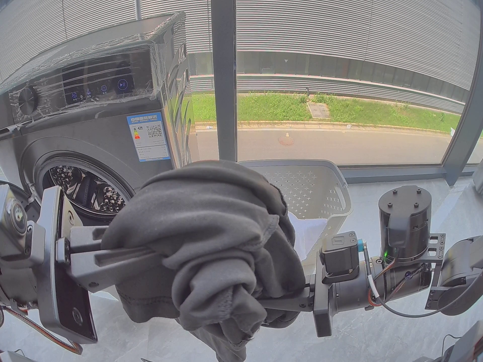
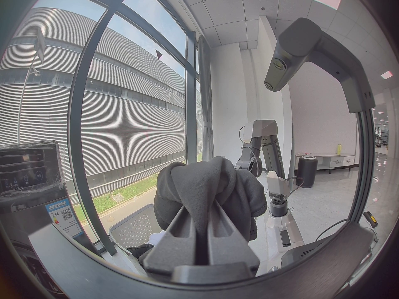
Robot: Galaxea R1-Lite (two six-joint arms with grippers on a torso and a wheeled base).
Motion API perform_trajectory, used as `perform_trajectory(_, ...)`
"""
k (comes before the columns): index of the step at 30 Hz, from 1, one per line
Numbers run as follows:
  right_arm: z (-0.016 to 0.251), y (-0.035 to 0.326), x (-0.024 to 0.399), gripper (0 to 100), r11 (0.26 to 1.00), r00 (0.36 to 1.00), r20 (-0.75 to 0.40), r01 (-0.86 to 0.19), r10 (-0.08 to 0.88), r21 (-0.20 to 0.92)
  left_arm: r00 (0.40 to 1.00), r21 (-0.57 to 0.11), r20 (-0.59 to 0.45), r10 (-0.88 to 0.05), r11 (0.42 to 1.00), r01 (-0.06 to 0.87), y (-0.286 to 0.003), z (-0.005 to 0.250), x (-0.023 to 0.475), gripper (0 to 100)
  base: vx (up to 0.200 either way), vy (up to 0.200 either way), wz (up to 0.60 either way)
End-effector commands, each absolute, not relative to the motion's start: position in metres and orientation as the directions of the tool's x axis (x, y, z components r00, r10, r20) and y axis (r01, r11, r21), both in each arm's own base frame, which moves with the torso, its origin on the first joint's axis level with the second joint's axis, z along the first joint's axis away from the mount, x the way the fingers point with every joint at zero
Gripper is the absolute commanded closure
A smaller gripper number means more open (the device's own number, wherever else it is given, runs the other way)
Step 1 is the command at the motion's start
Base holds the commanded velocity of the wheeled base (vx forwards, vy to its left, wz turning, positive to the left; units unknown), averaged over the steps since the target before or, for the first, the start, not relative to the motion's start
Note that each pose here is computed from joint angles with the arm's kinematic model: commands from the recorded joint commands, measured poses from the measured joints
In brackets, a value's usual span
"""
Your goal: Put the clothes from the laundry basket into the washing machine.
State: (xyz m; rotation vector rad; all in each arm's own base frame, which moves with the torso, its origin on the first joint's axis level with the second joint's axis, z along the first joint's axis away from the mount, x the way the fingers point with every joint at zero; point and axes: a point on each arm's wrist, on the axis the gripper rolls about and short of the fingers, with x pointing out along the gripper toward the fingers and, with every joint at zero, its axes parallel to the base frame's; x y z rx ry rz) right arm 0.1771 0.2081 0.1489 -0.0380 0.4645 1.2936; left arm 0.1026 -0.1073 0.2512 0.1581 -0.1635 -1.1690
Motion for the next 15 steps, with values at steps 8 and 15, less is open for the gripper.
perform_trajectory(8,0.184,0.171,0.148,100,0.287,0.243,-0.234,-0.942,0.941,0.174,0.456,0.18,-0.02,-0.89,0.446,0.877,-0.099,0.231,0.11,100,0.0,0.0,0.0)
perform_trajectory(15,0.211,0.145,0.124,100,0.289,0.27,-0.118,-0.938,0.956,0.191,0.566,0.145,-0.086,-0.82,0.552,0.821,-0.081,0.211,0.121,100,0.0,0.0,0.0)
